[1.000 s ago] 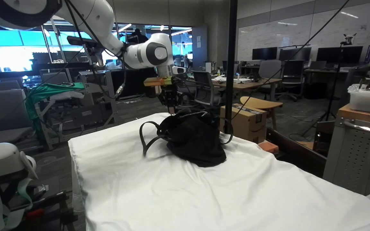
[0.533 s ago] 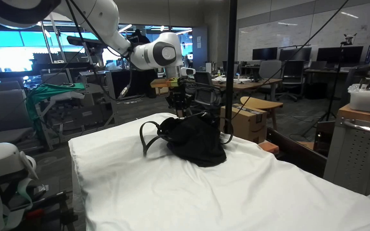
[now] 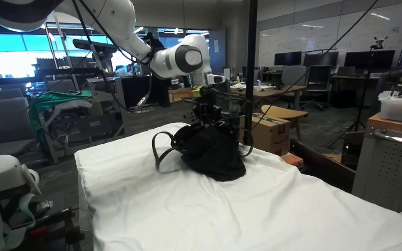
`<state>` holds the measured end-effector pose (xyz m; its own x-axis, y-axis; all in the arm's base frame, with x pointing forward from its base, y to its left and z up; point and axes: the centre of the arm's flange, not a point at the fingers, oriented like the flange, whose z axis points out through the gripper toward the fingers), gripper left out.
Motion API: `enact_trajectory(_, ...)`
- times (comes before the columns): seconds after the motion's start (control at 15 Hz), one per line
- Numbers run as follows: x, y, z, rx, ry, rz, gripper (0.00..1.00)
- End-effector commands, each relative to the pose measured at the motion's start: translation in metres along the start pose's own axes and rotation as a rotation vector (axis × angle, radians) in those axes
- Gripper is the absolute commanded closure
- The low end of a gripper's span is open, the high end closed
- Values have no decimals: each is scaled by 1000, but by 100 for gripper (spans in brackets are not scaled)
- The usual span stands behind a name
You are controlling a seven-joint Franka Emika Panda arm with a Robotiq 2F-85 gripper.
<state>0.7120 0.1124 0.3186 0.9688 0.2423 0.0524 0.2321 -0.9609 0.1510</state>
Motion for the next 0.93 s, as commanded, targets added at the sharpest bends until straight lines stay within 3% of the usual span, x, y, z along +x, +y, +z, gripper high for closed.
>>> enact_trajectory(0.0,4,10,1,-33,24,91,49)
enact_trajectory(0.07,4,11,2,-28,22,111,34)
enact_trajectory(0.4,1,14,2,-26,29,176,3)
enact_trajectory(0.87,-34,12,-15,27,-3,224,0)
